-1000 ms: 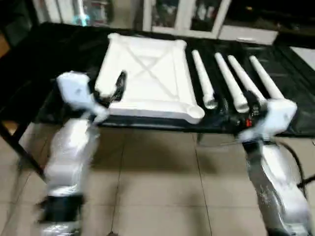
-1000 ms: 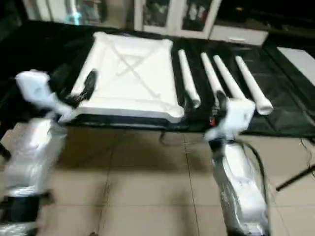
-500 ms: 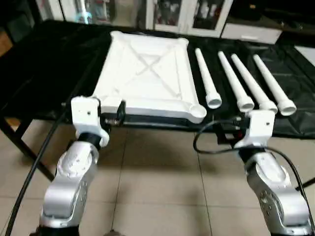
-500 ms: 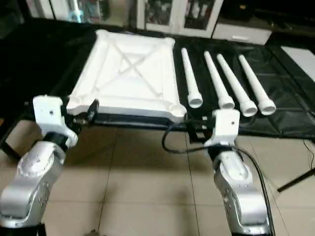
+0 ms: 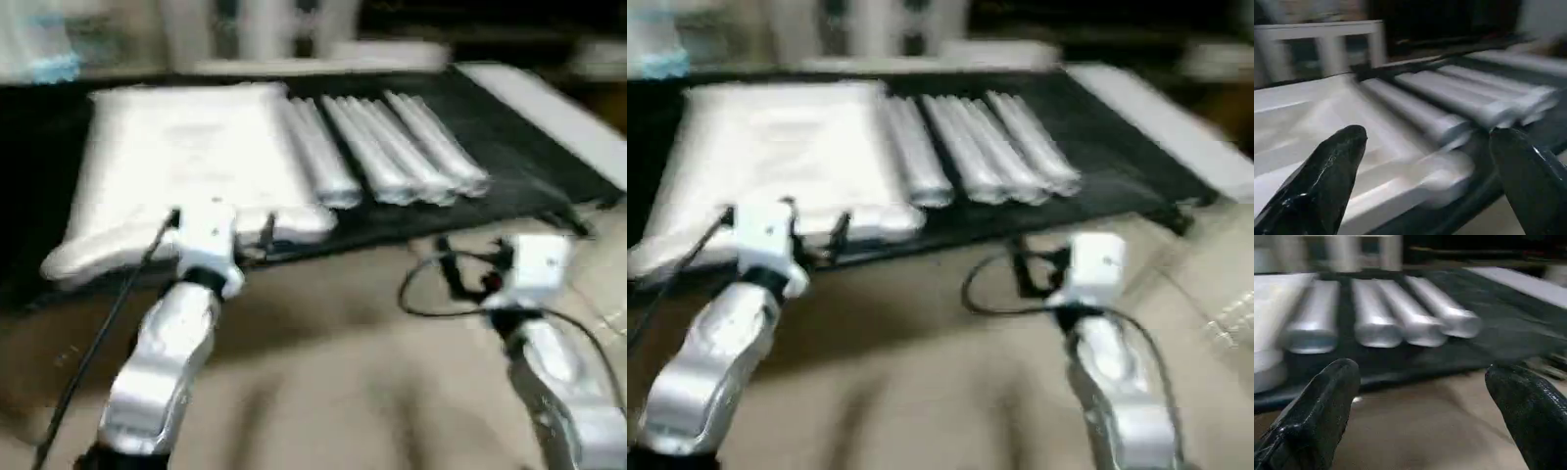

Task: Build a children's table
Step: Move to table

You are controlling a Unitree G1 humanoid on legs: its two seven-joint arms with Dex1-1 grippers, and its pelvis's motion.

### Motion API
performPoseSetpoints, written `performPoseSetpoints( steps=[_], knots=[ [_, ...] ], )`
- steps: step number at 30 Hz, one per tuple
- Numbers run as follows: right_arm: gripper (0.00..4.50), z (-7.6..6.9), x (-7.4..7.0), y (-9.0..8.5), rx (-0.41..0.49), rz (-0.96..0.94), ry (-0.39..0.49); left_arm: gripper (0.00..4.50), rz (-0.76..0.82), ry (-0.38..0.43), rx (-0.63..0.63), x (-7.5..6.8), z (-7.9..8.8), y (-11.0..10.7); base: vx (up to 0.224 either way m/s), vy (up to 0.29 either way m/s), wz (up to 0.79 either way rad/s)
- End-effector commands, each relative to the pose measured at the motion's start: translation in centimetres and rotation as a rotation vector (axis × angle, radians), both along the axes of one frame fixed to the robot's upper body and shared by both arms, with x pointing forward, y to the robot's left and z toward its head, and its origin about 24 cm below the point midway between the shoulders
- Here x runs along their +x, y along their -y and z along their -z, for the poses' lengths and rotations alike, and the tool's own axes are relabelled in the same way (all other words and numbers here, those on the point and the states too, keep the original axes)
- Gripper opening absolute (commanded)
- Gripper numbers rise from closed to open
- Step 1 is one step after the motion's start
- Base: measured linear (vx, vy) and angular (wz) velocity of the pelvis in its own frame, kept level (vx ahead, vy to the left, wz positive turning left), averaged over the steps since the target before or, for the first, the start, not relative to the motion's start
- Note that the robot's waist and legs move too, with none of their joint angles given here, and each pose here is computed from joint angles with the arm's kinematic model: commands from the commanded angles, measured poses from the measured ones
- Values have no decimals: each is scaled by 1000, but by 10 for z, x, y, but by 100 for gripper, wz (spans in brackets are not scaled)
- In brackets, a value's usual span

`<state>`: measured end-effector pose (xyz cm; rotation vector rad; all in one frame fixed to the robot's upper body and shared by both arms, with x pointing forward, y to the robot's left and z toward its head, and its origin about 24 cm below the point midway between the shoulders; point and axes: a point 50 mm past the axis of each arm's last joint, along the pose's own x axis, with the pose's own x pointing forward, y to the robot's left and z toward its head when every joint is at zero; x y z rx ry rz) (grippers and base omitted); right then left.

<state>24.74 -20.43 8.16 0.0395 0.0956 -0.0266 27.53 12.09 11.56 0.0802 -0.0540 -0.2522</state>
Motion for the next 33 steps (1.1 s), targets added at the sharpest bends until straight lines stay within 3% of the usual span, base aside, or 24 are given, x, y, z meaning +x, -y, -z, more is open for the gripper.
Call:
performPoseSetpoints(
  steps=[1,6,12,16,19,28,33],
  knots=[
    [450,-9,7,-16,15,-69,37,448,-83,-29,18,0,5,-21,156,6,-14],
    [450,-9,12,-29,15,-157,24,448,-186,-31,4,0,3,-37,169,52,-15],
    [450,-16,22,-24,-11,-201,47,448,-161,-6,10,-5,-5,-26,174,-13,15],
    [450,-26,30,-20,-33,-178,85,448,-139,4,18,5,-8,-21,171,21,51],
    [450,-26,32,-17,-23,-165,70,448,-119,-2,39,8,-7,-17,243,46,64],
    [450,-11,28,-34,11,-171,43,448,-180,9,21,15,-14,-28,179,-12,16],
    [450,-10,30,-36,-19,-223,43,448,-134,22,44,17,-20,-22,107,60,1]
  ],
)
